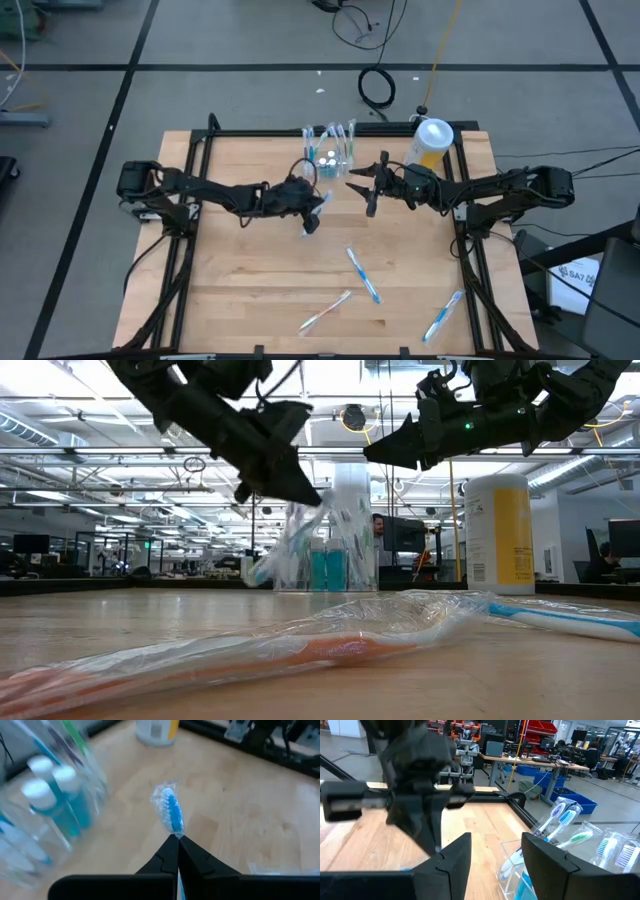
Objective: Pick & Place toothbrushing station
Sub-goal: Put the blue toothbrush into the transparent organizer
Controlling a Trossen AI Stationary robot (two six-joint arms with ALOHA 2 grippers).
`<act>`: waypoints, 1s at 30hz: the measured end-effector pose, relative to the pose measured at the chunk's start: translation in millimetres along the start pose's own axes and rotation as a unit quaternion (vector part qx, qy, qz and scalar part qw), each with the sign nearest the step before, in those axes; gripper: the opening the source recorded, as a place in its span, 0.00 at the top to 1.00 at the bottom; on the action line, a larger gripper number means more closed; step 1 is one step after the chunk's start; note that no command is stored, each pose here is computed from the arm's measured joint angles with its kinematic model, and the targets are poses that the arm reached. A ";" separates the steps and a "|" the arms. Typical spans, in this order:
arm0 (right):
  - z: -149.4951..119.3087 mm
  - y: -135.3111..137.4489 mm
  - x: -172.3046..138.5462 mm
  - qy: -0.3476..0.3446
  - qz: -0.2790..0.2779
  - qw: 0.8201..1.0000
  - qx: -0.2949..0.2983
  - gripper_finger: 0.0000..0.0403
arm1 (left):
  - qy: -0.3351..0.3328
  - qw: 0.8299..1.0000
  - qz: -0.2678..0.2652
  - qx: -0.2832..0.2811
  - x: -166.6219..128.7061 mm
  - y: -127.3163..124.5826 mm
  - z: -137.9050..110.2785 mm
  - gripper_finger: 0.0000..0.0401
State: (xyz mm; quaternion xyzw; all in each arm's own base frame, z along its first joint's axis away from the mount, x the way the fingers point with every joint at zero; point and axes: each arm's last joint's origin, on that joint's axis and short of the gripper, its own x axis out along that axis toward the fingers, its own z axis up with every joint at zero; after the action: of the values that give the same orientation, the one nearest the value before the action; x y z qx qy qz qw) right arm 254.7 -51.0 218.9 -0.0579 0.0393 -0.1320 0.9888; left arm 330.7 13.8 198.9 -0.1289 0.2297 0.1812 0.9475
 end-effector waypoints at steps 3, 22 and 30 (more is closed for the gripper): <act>0.1 0.0 0.0 0.000 0.000 1.000 0.000 0.59 | -0.021 1.000 0.003 0.016 -9.3 0.1 9.1 0.99; 0.6 0.0 0.0 -0.003 0.000 1.000 0.000 0.59 | -0.254 0.957 0.117 0.073 -40.4 44.3 79.6 0.99; 0.6 0.0 0.0 -0.003 0.000 1.000 0.000 0.59 | -0.262 0.947 0.179 0.057 -35.1 84.8 87.8 0.99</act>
State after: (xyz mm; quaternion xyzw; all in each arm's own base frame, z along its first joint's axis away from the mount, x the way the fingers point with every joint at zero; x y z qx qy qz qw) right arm 254.7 -50.9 219.5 -0.0581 0.0360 -0.1321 0.9889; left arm 301.6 109.0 277.7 0.0202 0.0022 0.3618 0.9320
